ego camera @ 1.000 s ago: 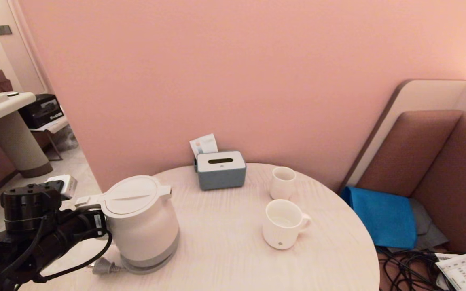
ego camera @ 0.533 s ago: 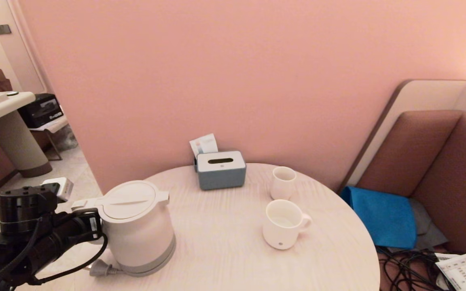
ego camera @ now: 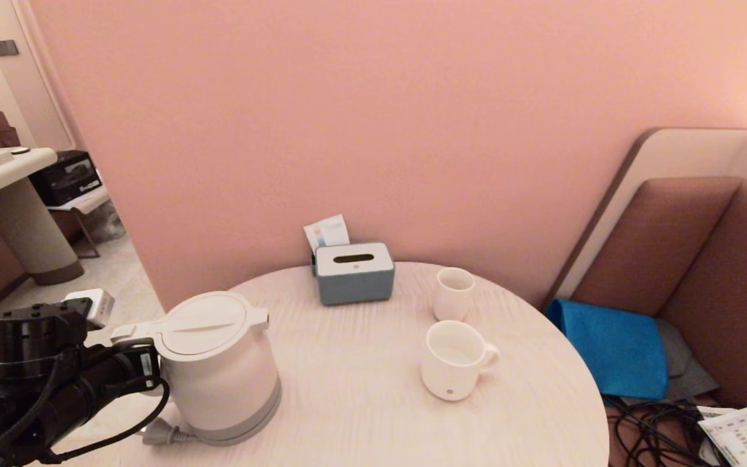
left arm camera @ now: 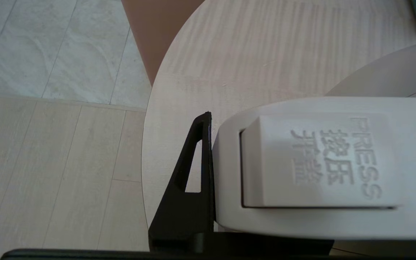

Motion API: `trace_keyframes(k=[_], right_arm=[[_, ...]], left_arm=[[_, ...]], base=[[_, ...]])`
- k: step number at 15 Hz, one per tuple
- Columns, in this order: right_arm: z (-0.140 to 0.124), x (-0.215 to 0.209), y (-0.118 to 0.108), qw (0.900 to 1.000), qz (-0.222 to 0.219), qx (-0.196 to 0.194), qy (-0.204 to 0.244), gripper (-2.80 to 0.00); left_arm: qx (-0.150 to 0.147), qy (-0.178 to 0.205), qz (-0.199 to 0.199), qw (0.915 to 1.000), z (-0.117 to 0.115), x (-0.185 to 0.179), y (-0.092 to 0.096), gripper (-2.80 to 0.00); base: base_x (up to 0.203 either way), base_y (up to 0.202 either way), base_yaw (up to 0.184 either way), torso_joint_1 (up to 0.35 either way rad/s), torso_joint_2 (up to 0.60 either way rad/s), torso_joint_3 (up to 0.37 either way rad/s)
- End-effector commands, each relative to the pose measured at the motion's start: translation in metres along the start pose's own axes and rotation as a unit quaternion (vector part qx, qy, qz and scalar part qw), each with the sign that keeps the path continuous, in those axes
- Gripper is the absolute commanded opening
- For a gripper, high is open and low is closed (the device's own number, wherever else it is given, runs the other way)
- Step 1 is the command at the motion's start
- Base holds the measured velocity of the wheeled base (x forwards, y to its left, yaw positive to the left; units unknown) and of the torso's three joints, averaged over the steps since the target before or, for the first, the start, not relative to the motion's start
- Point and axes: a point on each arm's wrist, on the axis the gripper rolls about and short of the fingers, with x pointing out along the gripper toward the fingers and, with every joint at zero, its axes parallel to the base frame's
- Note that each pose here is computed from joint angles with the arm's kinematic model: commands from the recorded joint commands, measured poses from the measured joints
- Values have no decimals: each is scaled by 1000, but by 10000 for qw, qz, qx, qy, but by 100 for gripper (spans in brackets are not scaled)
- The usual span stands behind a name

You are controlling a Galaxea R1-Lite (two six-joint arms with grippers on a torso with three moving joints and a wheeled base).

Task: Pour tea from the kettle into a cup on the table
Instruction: Put down the kettle on the table

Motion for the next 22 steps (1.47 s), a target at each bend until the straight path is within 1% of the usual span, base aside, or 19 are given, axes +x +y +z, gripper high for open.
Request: trace_keyframes(k=[1, 6, 7, 13, 16, 22], right_arm=[[0, 0, 0, 10000, 0, 2, 0, -280], [0, 0, 0, 10000, 0, 2, 8, -280], [0, 0, 0, 10000, 0, 2, 3, -280], [0, 0, 0, 10000, 0, 2, 0, -280], [0, 0, 0, 10000, 0, 2, 1, -280], [0, 0, 0, 10000, 0, 2, 7, -280]], left_arm=[[-10, -31, 1, 10000, 1, 0, 0, -280], [-11, -44, -1, 10000, 1, -3, 0, -280], [-12, -52, -2, 10000, 1, -4, 0, 0], [-15, -82, -7, 10000, 0, -8, 1, 0], [-9, 35, 11, 10000, -8, -16, 3, 0], [-53, -429, -75, 9990, 0, -48, 4, 0]], base=[[0, 0, 0, 0, 0, 0], [0, 0, 0, 0, 0, 0], [0, 0, 0, 0, 0, 0], [0, 0, 0, 0, 0, 0], [0, 0, 0, 0, 0, 0], [0, 0, 0, 0, 0, 0]])
